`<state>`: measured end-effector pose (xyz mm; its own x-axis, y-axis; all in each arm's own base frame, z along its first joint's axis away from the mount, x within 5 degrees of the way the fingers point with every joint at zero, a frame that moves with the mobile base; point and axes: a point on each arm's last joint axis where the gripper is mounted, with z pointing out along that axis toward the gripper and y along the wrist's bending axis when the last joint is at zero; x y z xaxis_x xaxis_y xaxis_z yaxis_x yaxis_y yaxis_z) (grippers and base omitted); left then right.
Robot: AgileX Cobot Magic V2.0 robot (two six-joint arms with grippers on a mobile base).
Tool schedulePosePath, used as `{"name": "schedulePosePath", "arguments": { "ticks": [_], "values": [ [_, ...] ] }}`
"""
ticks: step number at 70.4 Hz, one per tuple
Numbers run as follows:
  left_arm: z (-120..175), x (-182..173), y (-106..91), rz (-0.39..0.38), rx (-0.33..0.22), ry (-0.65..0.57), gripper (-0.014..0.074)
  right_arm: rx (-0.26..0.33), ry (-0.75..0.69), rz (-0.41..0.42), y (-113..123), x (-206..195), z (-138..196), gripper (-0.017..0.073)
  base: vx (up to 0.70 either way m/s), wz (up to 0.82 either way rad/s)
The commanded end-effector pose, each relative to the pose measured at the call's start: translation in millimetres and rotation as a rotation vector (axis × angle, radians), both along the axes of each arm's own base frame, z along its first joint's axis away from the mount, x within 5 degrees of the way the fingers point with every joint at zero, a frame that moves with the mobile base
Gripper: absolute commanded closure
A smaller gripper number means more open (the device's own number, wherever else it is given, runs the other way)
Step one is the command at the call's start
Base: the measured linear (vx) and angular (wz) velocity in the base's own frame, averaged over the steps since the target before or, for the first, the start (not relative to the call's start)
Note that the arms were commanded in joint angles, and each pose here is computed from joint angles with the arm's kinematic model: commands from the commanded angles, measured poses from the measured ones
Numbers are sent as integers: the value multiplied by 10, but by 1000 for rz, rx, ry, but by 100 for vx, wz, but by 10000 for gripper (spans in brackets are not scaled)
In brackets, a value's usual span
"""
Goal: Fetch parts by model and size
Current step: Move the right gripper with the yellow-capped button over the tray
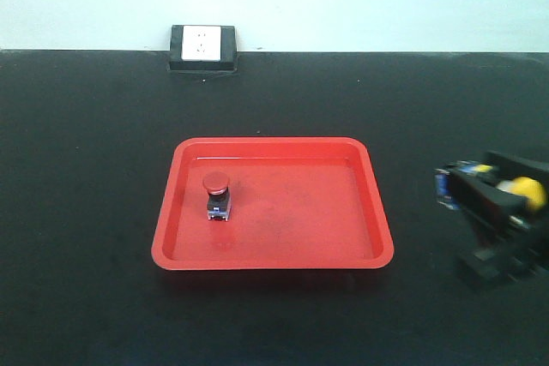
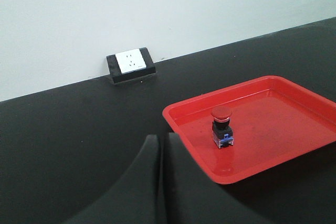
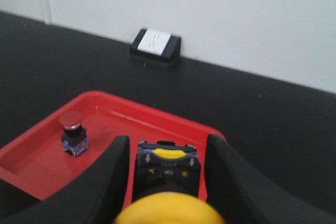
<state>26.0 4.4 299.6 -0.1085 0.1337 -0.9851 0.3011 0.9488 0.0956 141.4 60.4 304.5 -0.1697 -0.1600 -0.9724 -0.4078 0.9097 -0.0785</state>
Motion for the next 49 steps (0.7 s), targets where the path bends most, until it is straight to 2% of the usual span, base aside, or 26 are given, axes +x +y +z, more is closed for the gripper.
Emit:
{"name": "schedulePosePath", "arguments": {
  "ticks": [1, 14, 20, 38, 49],
  "values": [
    [126, 2, -11, -13, -18, -73, 600, 14, -58, 5, 110, 242, 188, 564, 0, 0],
    [126, 2, -11, -13, -18, -73, 601, -24, 87, 1, 319, 723, 176, 563, 0, 0],
    [127, 2, -12, -13, -18, -74, 601, -20, 169, -7, 420, 950, 181, 563, 0, 0],
    [126, 2, -11, -13, -18, -73, 598, 51, 410, -64, 687, 1536, 219, 563, 0, 0],
    [126, 2, -11, -13, -18, -73, 598, 106, 613, -142, 840, 1869, 174, 563, 0, 0]
  ]
}}
